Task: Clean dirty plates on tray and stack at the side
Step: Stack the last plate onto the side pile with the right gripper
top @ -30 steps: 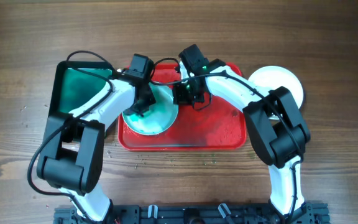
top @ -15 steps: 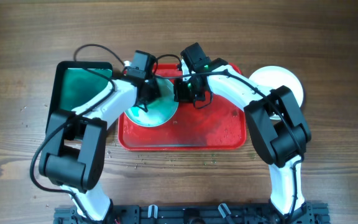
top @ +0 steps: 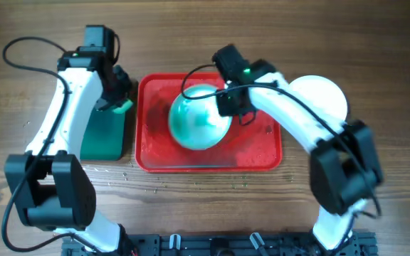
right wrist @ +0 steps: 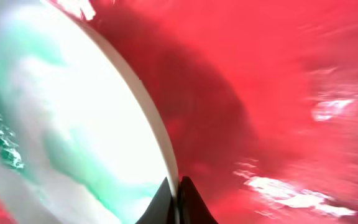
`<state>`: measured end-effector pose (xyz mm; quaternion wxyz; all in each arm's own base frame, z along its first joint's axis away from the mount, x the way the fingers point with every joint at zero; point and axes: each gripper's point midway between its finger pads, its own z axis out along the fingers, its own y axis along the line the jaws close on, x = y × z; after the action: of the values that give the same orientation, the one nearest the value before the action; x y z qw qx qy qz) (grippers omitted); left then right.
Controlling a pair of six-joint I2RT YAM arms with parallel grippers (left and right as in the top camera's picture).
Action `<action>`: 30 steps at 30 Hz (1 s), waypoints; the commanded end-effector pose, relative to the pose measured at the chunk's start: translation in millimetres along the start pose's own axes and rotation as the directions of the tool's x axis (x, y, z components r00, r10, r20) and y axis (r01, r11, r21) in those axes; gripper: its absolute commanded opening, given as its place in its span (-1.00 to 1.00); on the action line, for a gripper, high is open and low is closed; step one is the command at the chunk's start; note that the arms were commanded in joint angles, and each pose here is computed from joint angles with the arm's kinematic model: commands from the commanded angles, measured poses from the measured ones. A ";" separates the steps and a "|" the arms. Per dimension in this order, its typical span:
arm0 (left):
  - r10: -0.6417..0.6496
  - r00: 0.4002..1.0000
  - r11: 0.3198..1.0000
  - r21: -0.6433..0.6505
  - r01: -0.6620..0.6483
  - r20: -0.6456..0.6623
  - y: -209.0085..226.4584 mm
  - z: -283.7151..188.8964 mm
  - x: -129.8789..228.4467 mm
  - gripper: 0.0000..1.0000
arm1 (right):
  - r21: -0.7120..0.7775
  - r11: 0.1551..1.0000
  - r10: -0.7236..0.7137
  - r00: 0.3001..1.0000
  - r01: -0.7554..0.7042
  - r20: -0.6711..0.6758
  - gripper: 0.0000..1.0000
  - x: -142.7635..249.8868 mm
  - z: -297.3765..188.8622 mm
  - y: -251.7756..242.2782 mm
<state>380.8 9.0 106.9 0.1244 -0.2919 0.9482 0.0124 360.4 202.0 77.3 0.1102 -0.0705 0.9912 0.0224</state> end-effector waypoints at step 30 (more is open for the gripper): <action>-0.062 0.998 0.997 0.049 0.061 0.010 -6.3 -1.7 -3.5 -0.92 | 0.075 0.927 0.337 0.904 -0.367 0.265 -0.92 -32.7 -106.2 -149.2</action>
<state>387.7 9.9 107.1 0.1347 -0.3140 0.9398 -0.0057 385.4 93.7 192.3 0.2726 0.0372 0.9567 -0.0955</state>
